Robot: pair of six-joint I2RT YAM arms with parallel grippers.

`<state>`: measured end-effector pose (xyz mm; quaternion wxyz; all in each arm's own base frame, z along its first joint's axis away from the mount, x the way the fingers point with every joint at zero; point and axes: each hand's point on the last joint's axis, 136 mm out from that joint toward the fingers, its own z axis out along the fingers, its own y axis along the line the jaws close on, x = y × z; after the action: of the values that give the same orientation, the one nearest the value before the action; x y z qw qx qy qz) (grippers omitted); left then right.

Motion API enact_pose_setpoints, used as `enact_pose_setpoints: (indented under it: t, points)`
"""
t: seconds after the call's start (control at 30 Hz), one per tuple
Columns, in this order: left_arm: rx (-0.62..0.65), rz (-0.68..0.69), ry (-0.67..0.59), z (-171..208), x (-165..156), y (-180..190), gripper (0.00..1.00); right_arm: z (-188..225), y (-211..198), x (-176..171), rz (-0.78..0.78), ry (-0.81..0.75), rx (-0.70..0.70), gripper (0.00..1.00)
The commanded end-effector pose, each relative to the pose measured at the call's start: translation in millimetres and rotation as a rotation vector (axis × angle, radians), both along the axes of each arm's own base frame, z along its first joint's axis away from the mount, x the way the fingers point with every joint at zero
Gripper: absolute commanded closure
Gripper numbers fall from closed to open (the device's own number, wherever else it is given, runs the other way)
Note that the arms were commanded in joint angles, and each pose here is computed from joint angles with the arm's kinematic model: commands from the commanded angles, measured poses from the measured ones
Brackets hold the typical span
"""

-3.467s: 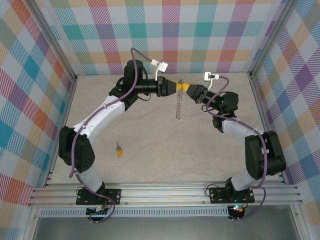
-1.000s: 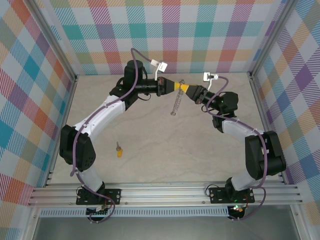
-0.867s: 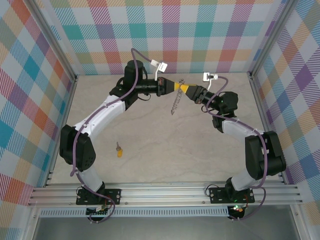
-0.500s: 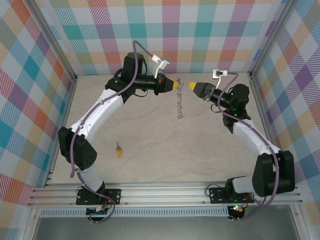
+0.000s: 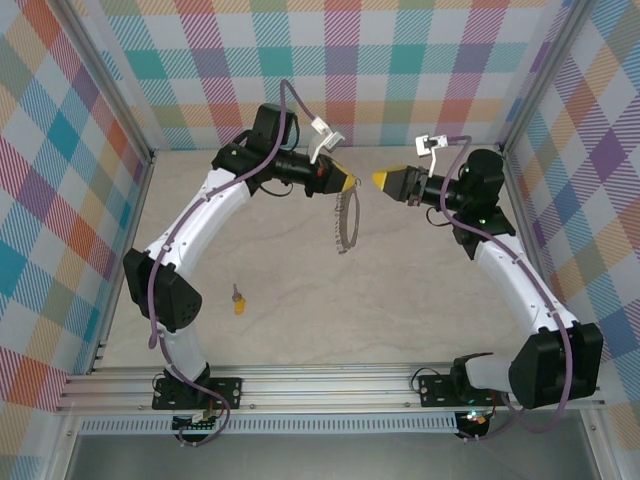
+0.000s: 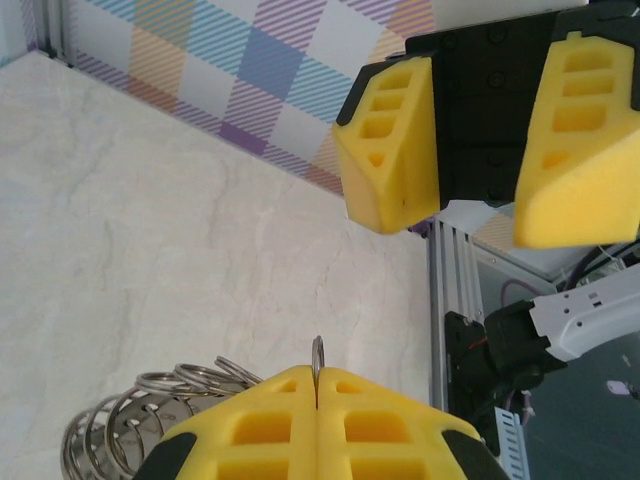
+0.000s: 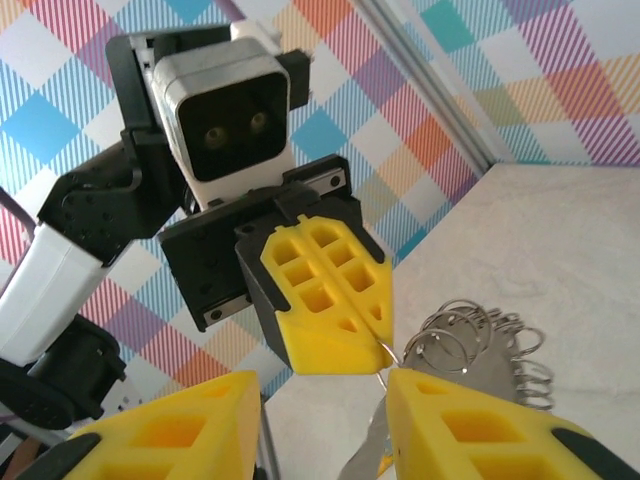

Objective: Put the keys on the keyring

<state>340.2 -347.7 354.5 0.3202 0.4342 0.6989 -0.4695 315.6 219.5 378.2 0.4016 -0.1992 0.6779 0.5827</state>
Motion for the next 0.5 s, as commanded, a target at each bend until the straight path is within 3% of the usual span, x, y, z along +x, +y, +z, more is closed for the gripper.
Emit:
enact_pose_setpoints:
  t: [0.0,0.47]
  points:
    - [-0.041,-0.067,-0.034,18,-14,-2,1.0,9,12,-13,0.075,-0.049,-0.012,0.63]
    - [-0.073,-0.126,-0.009,26,-25,-4,1.0,-5,20,-1,0.078,-0.038,-0.04,0.6]
